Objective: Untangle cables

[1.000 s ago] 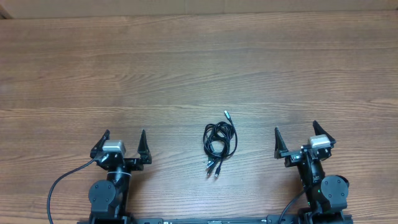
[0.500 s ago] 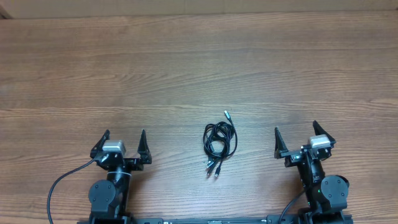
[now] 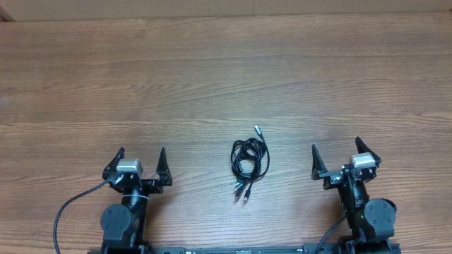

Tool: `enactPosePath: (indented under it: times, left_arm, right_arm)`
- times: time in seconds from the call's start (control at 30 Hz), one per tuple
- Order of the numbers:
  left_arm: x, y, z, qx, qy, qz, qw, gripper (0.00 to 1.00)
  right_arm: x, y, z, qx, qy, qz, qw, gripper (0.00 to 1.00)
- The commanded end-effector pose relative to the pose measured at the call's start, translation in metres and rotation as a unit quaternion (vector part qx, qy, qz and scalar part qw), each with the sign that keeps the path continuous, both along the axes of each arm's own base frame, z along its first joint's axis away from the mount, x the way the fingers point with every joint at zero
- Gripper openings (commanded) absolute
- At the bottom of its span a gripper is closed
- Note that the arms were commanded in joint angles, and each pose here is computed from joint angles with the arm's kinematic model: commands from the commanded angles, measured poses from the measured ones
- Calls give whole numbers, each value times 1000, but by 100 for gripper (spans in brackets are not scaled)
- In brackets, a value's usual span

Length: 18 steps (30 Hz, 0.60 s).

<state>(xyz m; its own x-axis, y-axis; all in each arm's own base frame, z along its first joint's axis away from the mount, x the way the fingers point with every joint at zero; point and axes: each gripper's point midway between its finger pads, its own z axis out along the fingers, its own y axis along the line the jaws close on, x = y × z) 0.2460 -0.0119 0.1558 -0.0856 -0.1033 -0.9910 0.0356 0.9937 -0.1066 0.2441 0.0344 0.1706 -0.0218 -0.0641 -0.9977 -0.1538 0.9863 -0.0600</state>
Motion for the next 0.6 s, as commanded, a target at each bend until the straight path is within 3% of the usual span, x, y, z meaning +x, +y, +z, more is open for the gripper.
enactPosePath:
  times: [0.0,0.57]
  left_arm:
    - [0,1,0,1,-2,0,1000,100]
    - [0,0,0,-2,-1,-2,1000,100]
  right_arm:
    - [0,-2,-1,0,-4,-5,1000,100]
    - [0,-2,-1,0,-4,-5,1000,100]
